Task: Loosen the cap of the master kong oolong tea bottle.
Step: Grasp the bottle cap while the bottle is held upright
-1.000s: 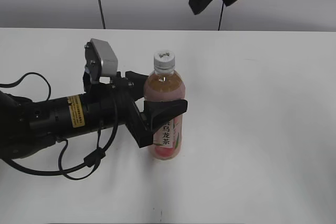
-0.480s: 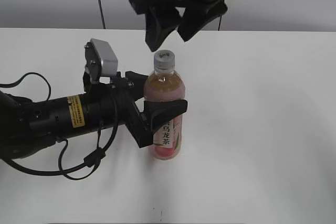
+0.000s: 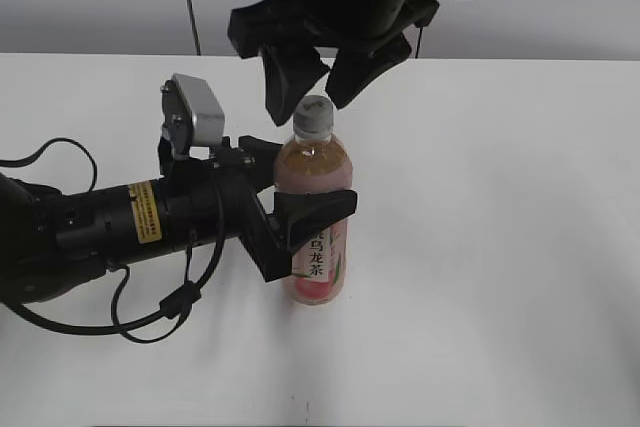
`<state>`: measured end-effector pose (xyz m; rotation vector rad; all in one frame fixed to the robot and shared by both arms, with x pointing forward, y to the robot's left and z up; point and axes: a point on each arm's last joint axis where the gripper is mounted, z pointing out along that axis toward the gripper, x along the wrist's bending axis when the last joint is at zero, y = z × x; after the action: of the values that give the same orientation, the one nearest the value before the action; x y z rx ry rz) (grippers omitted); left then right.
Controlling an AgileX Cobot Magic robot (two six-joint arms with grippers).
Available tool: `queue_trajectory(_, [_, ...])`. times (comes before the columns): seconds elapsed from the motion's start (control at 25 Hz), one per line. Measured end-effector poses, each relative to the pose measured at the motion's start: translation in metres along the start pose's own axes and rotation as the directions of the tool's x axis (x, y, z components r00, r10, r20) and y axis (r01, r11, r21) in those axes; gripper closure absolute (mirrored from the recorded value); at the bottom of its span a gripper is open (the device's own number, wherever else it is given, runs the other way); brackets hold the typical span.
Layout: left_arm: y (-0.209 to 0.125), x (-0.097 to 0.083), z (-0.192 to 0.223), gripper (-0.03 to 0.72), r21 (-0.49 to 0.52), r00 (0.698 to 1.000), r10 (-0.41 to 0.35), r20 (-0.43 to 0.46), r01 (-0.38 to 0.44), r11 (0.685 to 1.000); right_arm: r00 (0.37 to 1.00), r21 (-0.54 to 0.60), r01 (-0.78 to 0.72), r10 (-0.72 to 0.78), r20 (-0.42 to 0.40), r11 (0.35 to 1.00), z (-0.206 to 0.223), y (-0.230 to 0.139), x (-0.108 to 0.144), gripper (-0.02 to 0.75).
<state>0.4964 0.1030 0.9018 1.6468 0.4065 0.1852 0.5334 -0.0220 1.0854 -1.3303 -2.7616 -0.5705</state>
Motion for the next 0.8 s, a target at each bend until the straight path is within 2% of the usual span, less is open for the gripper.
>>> queue_trajectory(0.44, [0.0000, 0.0000, 0.0000, 0.225, 0.000, 1.000, 0.000, 0.000, 0.000, 1.000, 1.000, 0.001, -0.010, 0.010, -0.008, 1.000, 0.0000, -0.0001, 0.0007, 0.336])
queue_trajectory(0.8, [0.0000, 0.0000, 0.0000, 0.225, 0.000, 1.000, 0.000, 0.000, 0.000, 1.000, 1.000, 0.001, -0.012, 0.012, -0.012, 1.000, 0.0000, -0.0001, 0.0011, 0.341])
